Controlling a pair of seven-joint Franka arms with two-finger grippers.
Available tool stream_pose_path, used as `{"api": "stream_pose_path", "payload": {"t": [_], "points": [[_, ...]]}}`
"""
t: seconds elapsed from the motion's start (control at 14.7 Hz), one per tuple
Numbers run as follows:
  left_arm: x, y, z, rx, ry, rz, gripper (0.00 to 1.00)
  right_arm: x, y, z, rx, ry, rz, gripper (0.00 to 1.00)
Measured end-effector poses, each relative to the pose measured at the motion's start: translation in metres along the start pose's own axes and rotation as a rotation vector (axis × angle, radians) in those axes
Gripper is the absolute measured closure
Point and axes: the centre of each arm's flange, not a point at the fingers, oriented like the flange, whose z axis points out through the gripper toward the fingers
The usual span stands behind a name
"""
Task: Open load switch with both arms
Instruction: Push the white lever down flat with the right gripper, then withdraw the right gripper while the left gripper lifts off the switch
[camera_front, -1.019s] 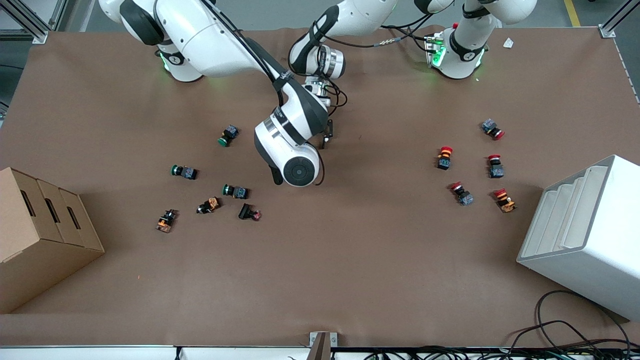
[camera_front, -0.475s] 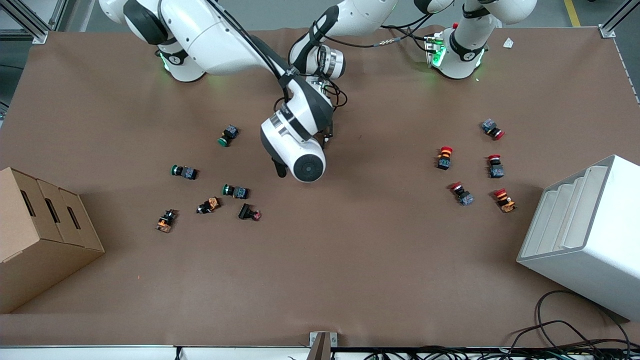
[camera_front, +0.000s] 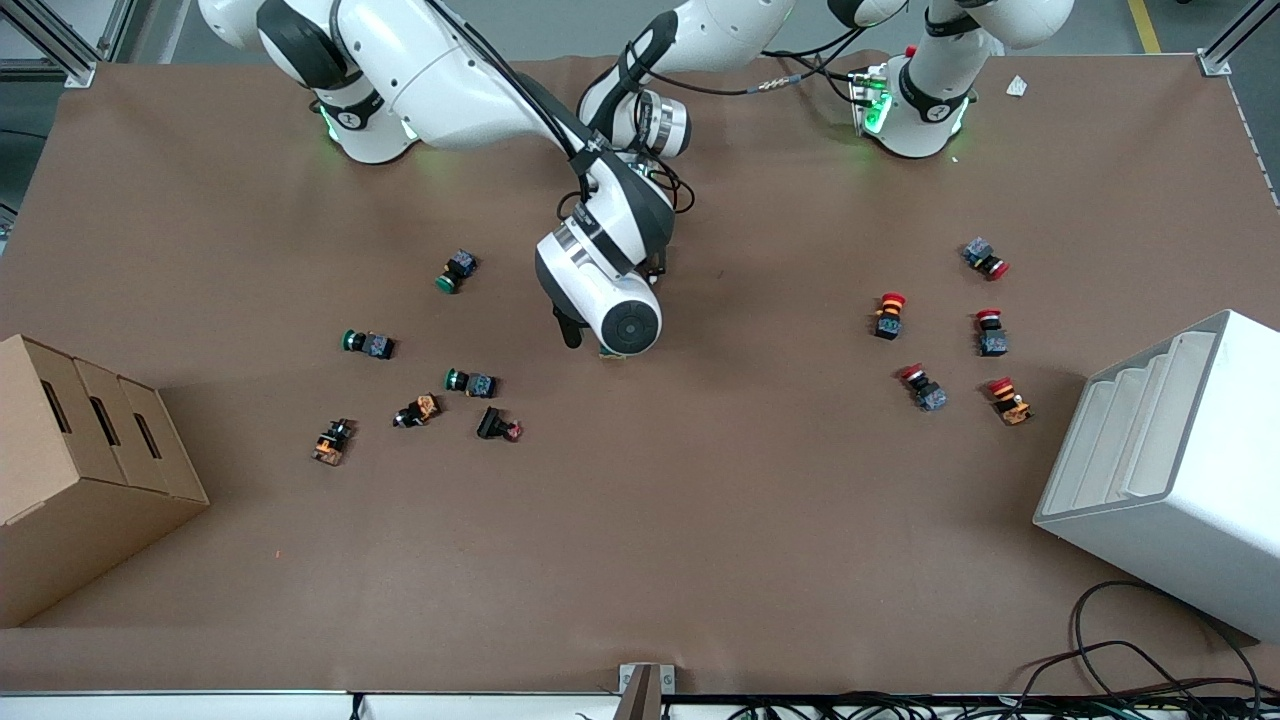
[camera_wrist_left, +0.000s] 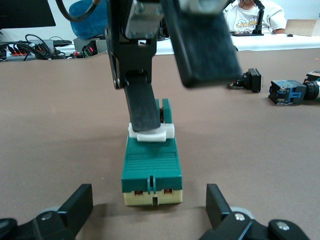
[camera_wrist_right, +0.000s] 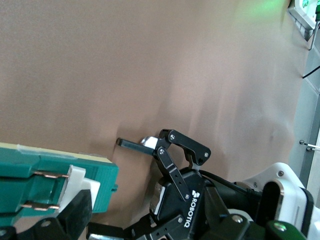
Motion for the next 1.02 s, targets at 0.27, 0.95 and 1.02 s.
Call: {"api": "stream_pose_path", "payload": {"t": [0.27,0.95,1.02], "points": [[0.000,0.000,0.000,0.000,0.001,0.008,0.00,0.001,-0.002,0.004,0.004,0.005,0.000,0.00],[0.001,0.002,0.000,0.008,0.000,0.022,0.00,0.118,0.001,-0.107,0.140,0.135,-0.363,0.00],[0.004,0.005,-0.002,0.031,-0.014,0.014,0.00,0.137,0.003,-0.122,0.159,0.157,-0.421,0.00]]}}
